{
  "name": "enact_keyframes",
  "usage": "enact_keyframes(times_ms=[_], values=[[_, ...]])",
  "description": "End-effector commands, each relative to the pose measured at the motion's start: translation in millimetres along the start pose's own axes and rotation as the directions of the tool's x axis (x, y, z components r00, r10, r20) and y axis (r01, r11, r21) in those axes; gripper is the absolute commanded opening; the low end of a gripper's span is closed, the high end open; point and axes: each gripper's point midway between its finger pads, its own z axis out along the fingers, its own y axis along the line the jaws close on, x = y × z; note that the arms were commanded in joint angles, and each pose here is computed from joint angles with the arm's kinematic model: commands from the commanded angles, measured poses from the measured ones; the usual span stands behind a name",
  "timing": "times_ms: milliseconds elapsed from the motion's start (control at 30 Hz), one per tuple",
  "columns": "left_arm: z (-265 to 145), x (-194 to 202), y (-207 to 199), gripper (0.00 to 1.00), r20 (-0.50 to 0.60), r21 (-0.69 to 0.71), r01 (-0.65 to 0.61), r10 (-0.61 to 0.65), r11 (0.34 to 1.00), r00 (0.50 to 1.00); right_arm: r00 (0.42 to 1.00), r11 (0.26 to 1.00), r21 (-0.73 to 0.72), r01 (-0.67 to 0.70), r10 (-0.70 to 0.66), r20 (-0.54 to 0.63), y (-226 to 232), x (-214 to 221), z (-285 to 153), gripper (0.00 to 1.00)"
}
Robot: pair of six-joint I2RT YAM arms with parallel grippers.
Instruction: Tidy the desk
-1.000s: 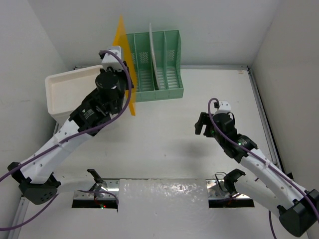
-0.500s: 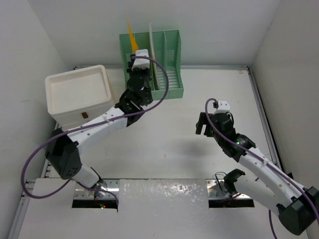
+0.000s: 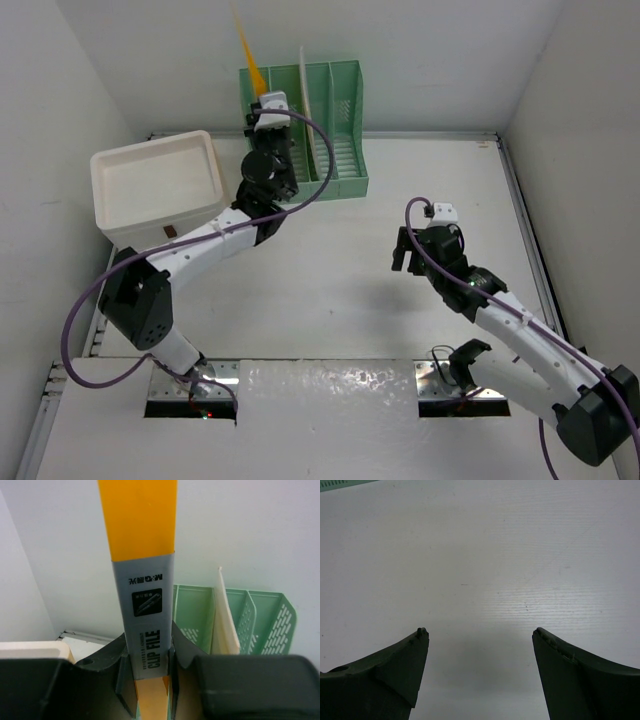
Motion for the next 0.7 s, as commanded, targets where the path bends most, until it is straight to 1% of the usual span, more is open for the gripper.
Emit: enact_keyframes(times_ms=[0, 100, 267, 300, 467, 567, 667], values=[[18, -20, 14, 0.0, 0.067, 0.019, 0.067, -0.068, 0.998, 0.995, 0.999, 1.0, 0.007, -0.001, 0.001, 0.048, -1, -10, 0, 0.82], [30, -11, 8, 0.0, 0.069, 0.151, 0.019, -0.03, 0.988, 0.997, 0.999, 1.0, 0.01, 0.01, -0.01, 0.047, -1, -9, 0, 0.82], [27, -1, 3, 0.0, 0.116, 0.257, -0.047, 0.017, 0.965, 0.993, 0.999, 1.0, 0.011, 0.014, -0.014, 0.049, -2, -9, 0, 0.82], [28, 2, 3, 0.0, 0.118, 0.266, -0.053, 0.022, 0.962, 0.993, 0.999, 1.0, 0.011, 0.013, -0.014, 0.047, -2, -9, 1, 0.82], [41, 10, 15, 0.0, 0.12, 0.241, -0.004, -0.025, 0.971, 0.992, 0.999, 1.0, 0.008, 0.012, -0.012, 0.043, -1, -7, 2, 0.82], [47, 15, 26, 0.0, 0.146, 0.219, 0.021, -0.054, 0.976, 0.988, 0.999, 1.0, 0.008, 0.01, -0.01, 0.039, -1, -6, 2, 0.82], [51, 24, 27, 0.0, 0.153, 0.217, 0.035, -0.07, 0.975, 0.986, 0.999, 1.0, 0.01, 0.011, -0.012, 0.039, -1, -5, 2, 0.82]])
